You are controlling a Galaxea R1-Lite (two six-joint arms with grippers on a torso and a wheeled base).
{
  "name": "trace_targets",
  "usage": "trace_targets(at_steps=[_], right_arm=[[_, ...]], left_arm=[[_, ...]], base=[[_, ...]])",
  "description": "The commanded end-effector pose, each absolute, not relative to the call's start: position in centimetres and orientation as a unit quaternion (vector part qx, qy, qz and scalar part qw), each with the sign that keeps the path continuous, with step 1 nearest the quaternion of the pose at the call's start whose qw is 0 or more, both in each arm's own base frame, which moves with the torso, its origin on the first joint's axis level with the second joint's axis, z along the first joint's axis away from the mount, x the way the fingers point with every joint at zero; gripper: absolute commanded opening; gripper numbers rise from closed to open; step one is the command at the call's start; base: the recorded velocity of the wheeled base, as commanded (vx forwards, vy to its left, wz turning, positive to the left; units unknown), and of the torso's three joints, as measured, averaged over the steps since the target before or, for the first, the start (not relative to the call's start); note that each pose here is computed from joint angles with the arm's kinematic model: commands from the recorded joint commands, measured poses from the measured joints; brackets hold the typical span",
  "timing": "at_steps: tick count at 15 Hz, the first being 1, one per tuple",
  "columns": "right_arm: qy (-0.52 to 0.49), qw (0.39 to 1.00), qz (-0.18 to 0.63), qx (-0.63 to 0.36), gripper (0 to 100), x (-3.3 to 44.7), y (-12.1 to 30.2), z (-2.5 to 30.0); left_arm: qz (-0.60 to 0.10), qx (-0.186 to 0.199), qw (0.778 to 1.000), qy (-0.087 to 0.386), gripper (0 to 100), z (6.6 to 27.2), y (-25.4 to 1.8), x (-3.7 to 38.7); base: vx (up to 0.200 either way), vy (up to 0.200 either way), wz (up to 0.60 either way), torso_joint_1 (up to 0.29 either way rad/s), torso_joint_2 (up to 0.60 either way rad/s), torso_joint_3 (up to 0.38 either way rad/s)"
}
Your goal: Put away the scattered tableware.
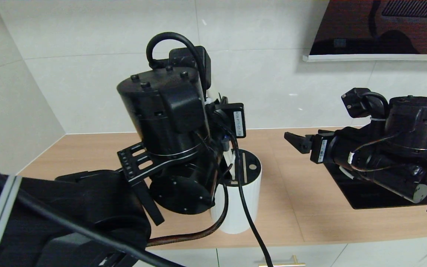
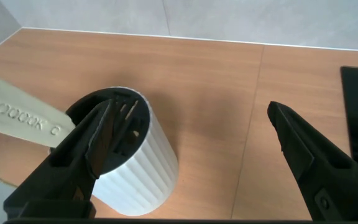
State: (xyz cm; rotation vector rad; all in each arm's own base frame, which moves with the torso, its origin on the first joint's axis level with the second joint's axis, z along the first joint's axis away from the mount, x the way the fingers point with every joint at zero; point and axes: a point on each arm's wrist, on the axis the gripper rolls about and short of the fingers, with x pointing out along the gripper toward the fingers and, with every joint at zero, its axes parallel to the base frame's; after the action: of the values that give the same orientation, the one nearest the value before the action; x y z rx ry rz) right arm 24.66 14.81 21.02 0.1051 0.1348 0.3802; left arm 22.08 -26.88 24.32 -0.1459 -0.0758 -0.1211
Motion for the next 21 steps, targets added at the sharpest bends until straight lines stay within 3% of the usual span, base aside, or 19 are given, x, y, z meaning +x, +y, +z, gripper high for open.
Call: trace_targets(at_steps=[1,8,21], right_arm=[[0.068,0.978,0.189,0.052,100,24.7,14.8,20.9],[0.07,0.978,0.189,0.051,100,24.8,14.9,20.8],[0.073,0.978,0.188,0.05,100,24.9,15.0,20.6]], left_arm=[[-0.055,-0.068,0.996,-0.034,0,23.7,-27.0,22.6],[-0.043,-0.073,0.992,-0.09,0,25.5,-25.6,22.0],[-0.036,-0.027,0.998,-0.051,0,19.7,-28.4,24.6]], base=[[0.0,0.0,0.0,0.0,0.0,0.0],[0.0,0.0,0.0,0.0,0.0,0.0],[0.0,0.0,0.0,0.0,0.0,0.0]])
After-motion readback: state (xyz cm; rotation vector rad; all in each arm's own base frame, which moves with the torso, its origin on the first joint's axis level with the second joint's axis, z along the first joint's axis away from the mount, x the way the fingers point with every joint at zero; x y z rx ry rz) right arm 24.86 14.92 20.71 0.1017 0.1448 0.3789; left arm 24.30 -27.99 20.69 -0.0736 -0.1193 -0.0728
